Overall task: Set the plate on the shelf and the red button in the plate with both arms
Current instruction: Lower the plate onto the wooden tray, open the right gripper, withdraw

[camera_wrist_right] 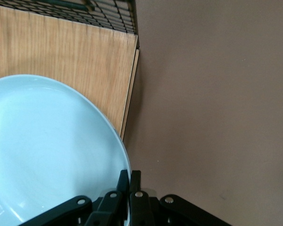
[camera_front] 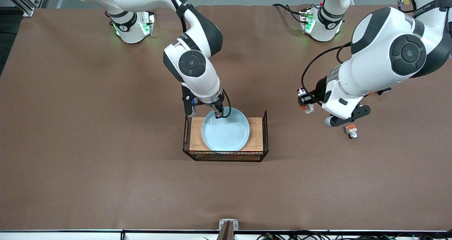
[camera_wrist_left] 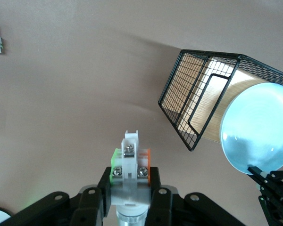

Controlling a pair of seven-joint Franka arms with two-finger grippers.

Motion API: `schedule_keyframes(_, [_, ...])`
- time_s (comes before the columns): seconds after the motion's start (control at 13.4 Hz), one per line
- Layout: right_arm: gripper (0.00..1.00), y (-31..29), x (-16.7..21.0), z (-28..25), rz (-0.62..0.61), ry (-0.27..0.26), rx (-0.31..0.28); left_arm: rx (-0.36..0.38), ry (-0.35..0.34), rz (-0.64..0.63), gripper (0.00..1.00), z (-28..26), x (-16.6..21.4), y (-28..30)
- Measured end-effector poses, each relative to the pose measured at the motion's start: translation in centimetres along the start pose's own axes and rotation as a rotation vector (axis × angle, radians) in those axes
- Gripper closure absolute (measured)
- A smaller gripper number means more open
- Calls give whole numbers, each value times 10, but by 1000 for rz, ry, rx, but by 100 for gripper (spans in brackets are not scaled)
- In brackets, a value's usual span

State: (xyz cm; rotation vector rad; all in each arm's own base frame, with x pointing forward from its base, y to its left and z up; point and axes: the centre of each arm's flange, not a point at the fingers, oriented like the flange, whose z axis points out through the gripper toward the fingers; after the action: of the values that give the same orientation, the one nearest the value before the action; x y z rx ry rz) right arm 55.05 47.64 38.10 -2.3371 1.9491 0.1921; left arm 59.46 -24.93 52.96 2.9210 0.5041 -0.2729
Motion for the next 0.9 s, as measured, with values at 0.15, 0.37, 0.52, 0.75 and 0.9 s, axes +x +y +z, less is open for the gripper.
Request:
schedule_keyframes(0.15, [78,-2,2,8,3,4,0,-8,6,-15,66,1,-1,5])
schedule_keyframes(0.37, [48,-6,7,14,11,11,-1,-10,6,-19,66,4,-5,11])
schedule_keyframes(0.52, [28,-7,8,11,13,11,2,-9,5,-24,66,6,-7,13])
schedule_keyframes(0.75, [0,-6,8,-3,9,31,-30,-10,4,-26,66,7,-6,13])
schedule_keyframes(0.9, [0,-4,4,-26,-7,42,-54,-15,7,-32,66,8,-5,14])
